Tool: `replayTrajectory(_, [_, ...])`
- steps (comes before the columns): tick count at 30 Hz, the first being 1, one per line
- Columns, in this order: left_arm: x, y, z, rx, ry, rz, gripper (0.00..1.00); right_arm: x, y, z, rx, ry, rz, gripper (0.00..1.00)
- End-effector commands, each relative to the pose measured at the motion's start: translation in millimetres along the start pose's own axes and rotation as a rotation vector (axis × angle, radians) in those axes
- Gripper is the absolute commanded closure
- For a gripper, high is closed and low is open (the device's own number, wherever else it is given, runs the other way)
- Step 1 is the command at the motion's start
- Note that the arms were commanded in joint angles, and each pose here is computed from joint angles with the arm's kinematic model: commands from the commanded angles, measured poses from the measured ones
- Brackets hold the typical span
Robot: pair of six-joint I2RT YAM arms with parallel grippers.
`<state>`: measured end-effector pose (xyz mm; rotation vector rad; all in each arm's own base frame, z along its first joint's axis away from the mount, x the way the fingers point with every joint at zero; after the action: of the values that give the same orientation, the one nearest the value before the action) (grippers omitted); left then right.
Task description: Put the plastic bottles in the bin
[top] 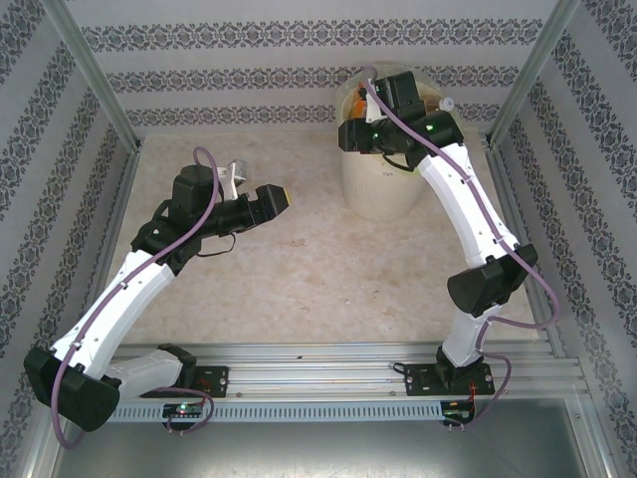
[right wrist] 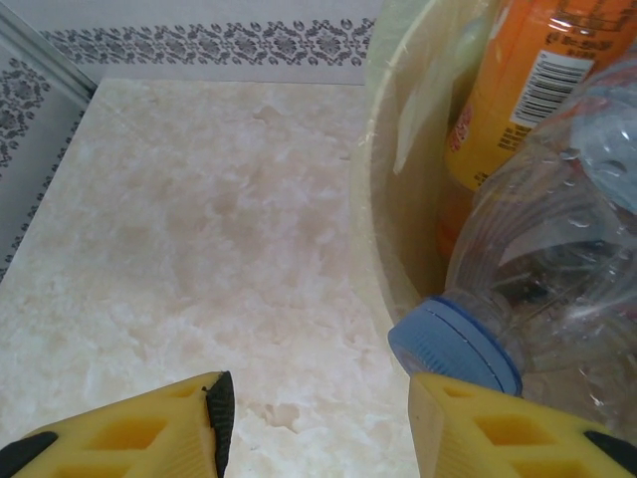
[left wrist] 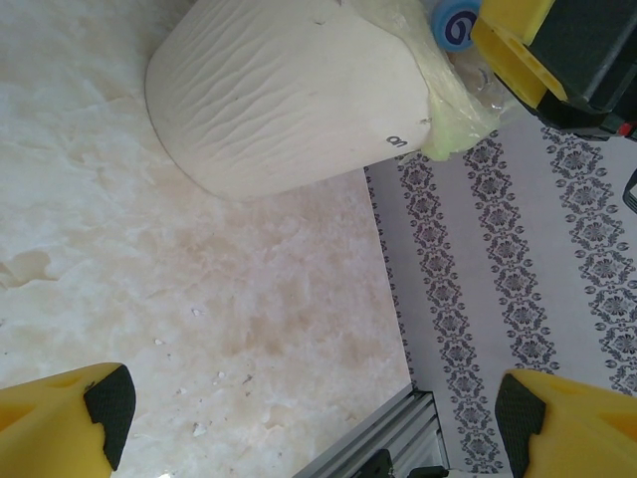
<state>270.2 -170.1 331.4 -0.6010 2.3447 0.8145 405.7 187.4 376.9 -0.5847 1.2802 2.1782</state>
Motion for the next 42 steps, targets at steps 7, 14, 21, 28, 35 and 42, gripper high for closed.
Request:
replayTrajectory(7, [0.1, 5.2, -11.3, 0.044, -0.022, -0.016, 0.06, 9.2, -7.9, 3.8, -0.062, -0.01, 0.11, 0.44])
replayTrajectory(14, [-3.9, 14.7, -15.7, 0.016, -0.096, -0.024, 0.01, -8.8, 34.9, 20.4, -0.126, 0.014, -0.003, 0.35])
replayTrajectory(21, [-12.9, 30.5, -26.6, 0.005, -0.233, -0.06, 0.0, -4.4, 94.6, 25.8, -0.18, 0.075, -0.123, 0.21])
replayTrajectory(28, [-18.0, 45.5, -34.9, -0.008, -0.333, -0.097, 0.0, 28.0, 153.2, 21.5, -0.281, 0.119, -0.226, 0.02])
replayTrajectory(35, [-18.7, 56.6, -20.2, -0.143, -0.436, -0.146, 0.0, 69.3, 170.2, -10.6, -0.228, 0.102, -0.285, 0.02])
replayTrajectory(42, [-3.3, 67.3, 20.3, -0.367, -0.459, -0.209, 0.0, 106.2, 141.0, -71.0, -0.009, 0.094, -0.33, 0.02])
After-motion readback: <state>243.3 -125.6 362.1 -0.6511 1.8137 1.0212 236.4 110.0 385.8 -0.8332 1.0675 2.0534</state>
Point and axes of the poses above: each hand's point on the last joint's axis, 136 mm out from that joint toward the fingers, its own y axis back along the fingers, its own z axis along the line the jaws close on, x = y × z, the point moved 5 cm from there along y, back along the fingers, and after that the axes turned 13 degrees about -y, right-handed, at the moved point
